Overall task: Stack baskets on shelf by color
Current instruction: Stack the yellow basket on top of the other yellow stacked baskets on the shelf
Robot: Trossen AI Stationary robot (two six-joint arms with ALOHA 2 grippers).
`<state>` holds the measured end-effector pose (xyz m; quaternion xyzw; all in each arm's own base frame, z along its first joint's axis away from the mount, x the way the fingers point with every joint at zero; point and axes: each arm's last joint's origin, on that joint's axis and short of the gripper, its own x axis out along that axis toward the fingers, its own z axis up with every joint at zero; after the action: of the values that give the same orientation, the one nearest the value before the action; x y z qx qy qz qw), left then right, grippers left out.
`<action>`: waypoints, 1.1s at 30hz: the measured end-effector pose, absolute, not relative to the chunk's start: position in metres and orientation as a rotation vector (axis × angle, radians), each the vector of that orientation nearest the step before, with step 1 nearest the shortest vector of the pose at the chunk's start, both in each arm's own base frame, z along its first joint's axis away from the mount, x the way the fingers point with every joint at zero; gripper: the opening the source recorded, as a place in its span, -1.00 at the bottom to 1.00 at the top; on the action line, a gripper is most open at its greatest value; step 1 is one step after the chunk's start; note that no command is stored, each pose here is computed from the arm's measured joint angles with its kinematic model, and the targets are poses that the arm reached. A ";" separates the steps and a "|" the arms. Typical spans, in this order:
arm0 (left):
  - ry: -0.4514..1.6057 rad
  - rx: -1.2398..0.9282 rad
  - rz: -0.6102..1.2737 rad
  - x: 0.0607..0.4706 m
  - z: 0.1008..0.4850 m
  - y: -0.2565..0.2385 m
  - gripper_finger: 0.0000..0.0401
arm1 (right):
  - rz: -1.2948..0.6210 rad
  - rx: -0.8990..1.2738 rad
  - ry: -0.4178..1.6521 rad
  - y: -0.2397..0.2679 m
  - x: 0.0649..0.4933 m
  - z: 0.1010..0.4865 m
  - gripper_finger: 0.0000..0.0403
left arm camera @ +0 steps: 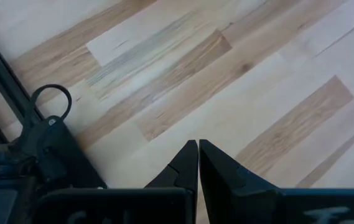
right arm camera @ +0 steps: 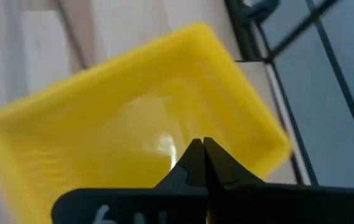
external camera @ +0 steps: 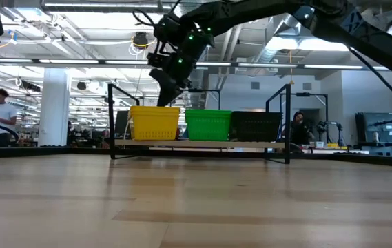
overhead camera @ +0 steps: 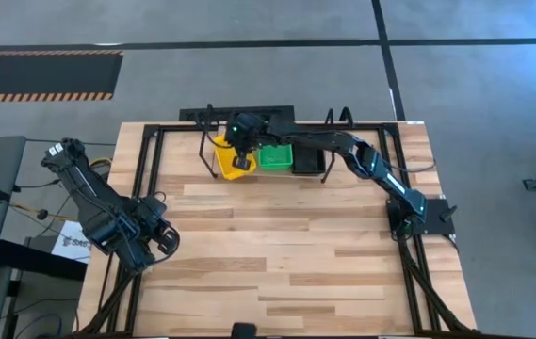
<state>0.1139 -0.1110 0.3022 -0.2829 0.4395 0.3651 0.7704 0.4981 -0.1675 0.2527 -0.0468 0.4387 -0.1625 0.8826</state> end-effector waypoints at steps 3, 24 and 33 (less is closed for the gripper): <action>0.946 -0.631 0.802 0.114 0.302 -0.111 -1.00 | -0.367 -0.088 0.912 -0.181 0.494 0.253 -1.00; 0.899 -0.681 0.807 0.116 0.303 -0.112 -1.00 | -0.251 -0.069 0.951 -0.174 0.503 0.228 -1.00; 0.882 -0.708 0.806 0.119 0.303 -0.112 -1.00 | -0.377 -0.090 0.964 -0.201 0.495 0.225 -1.00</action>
<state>0.1192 -0.1122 0.3029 -0.3261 0.4064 0.3716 0.7684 0.4950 -0.2008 0.2248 -0.0430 0.4607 -0.1799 0.8681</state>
